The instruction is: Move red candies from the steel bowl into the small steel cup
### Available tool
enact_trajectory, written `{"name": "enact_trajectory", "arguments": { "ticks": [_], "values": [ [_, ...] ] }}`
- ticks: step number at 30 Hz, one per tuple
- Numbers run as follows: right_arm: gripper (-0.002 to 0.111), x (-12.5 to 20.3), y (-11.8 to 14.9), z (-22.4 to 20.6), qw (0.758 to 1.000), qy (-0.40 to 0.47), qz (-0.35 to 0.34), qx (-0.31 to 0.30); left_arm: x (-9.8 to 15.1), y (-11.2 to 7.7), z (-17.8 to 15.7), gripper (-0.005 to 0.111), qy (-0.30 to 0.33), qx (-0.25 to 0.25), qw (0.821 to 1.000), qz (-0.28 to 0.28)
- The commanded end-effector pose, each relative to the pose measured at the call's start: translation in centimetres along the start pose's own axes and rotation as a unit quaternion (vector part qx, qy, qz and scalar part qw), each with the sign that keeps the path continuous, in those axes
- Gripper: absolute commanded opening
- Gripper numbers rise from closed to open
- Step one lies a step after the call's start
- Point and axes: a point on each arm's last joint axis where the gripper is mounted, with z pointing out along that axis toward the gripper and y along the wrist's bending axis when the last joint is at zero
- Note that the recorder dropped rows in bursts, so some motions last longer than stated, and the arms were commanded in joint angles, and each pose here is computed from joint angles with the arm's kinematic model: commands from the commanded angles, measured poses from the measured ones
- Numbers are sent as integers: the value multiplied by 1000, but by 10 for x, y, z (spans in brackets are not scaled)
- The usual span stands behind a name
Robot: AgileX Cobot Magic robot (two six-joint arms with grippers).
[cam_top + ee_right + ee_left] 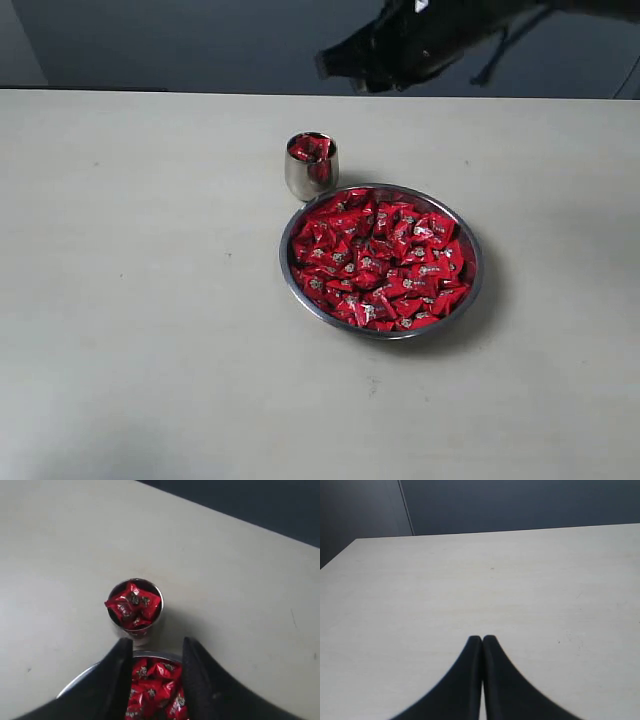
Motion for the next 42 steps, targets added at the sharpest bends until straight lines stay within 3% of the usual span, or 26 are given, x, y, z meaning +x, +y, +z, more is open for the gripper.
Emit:
{"name": "enact_trajectory", "arguments": {
  "ticks": [1, 9, 16, 22, 24, 32, 42],
  "values": [
    [34, 35, -14, -41, 998, -65, 19, 17, 1, 0, 0, 0, -4, 4, 1000, 1],
    [34, 89, -55, -95, 989, -92, 86, 72, 1, 0, 0, 0, -4, 4, 1000, 1],
    [33, 125, -55, -135, 979, -139, 124, 83, 1, 0, 0, 0, -4, 4, 1000, 1],
    [6, 150, -67, -145, 977, -128, 117, 124, 1, 0, 0, 0, -4, 4, 1000, 1],
    [-1, 155, -74, -146, 974, -125, 126, 138, 1, 0, 0, 0, -4, 4, 1000, 1],
    [-1, 166, -90, -152, 961, -107, 185, 175, 1, 0, 0, 0, -4, 4, 1000, 1],
    [-1, 163, -82, -180, 957, -156, 161, 185, 1, 0, 0, 0, -4, 4, 1000, 1]
  ]
}}
